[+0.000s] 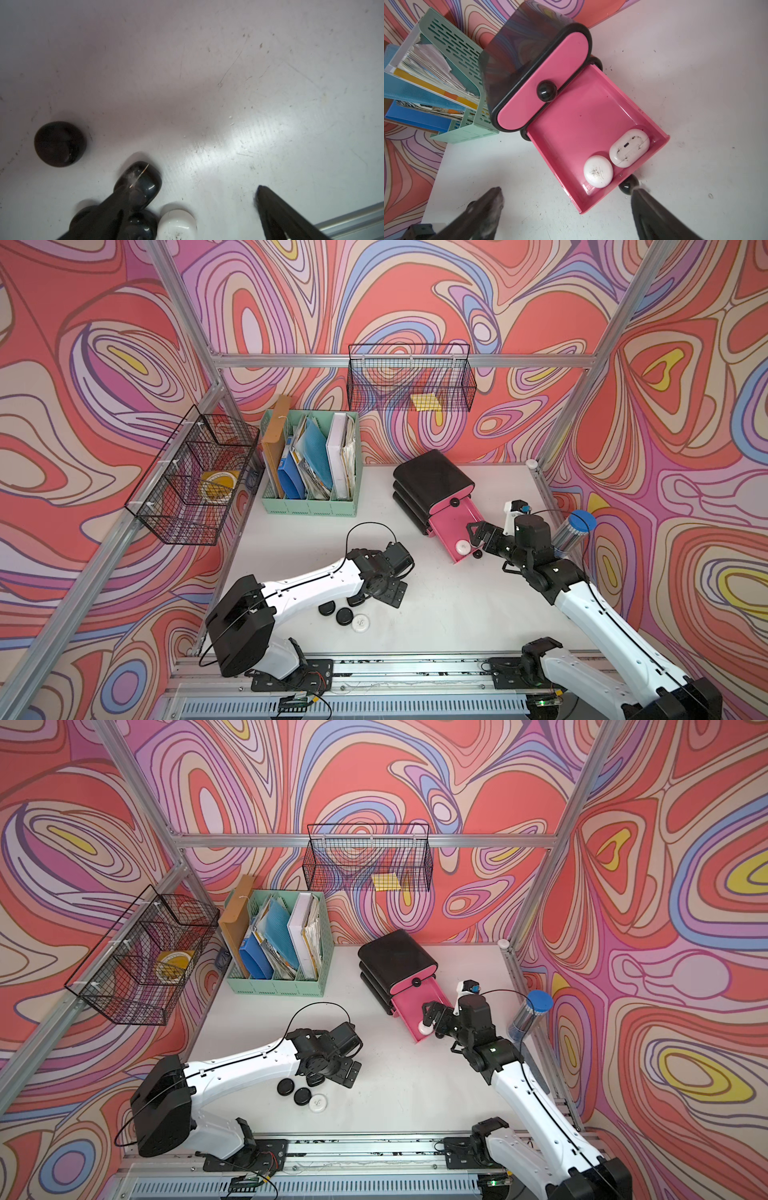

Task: Put the bluetooth earphones in the drawer according to color
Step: Pick up the Bluetooth earphone from the center of the board.

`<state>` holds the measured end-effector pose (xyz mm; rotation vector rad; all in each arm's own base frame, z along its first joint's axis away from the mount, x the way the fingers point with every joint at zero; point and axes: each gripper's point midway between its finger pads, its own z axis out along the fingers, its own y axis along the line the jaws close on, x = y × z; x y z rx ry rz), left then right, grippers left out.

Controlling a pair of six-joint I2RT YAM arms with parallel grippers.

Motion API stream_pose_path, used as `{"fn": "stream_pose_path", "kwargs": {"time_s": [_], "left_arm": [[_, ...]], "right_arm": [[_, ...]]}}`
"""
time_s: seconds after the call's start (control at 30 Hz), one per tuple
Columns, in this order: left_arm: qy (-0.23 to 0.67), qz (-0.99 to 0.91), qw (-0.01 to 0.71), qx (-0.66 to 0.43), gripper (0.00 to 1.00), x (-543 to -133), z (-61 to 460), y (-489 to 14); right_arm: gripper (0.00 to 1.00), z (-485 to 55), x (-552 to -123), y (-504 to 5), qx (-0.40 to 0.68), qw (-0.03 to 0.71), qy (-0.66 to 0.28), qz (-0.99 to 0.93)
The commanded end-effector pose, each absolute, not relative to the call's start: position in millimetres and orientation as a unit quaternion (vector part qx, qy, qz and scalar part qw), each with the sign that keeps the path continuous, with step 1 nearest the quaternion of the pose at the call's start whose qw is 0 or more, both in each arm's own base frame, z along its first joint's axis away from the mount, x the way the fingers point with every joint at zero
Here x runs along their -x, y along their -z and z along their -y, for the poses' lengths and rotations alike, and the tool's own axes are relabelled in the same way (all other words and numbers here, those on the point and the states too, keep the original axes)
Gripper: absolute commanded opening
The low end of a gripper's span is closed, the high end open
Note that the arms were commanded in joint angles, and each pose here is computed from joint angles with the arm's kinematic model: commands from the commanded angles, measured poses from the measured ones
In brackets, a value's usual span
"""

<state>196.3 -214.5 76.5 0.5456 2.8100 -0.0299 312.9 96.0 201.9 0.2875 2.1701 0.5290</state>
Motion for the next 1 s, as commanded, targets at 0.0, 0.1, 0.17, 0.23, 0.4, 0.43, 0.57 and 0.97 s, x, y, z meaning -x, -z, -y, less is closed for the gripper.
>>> {"fn": "stream_pose_path", "kwargs": {"time_s": [0.0,0.1,0.17,0.23,0.4,0.43,0.57,0.97], "left_arm": [[-0.002,-0.982,0.101,-0.159,0.99,-173,191,-65],[0.007,-0.986,0.078,-0.147,0.99,-160,187,-53],[0.013,-0.988,0.066,-0.141,0.95,-155,186,-47],[0.016,-0.988,0.059,-0.139,0.91,-150,186,-44],[-0.006,-0.99,0.043,-0.137,0.84,-139,172,-35],[-0.006,-0.99,0.039,-0.135,0.82,-137,171,-34],[0.004,-0.99,0.029,-0.135,0.75,-128,171,-29],[-0.032,-0.99,0.011,-0.134,0.74,-121,156,-18]], "right_arm": [[0.98,-101,-313,-197,-0.109,0.417,-0.223,-0.874],[0.98,-102,-312,-190,-0.112,0.41,-0.224,-0.877],[0.98,-102,-311,-187,-0.113,0.407,-0.226,-0.878],[0.98,-103,-309,-184,-0.114,0.405,-0.228,-0.878],[0.98,-103,-307,-182,-0.115,0.403,-0.23,-0.878],[0.98,-103,-307,-182,-0.114,0.403,-0.231,-0.878],[0.98,-104,-307,-180,-0.114,0.401,-0.235,-0.878],[0.98,-106,-306,-176,-0.115,0.398,-0.24,-0.878]]}}
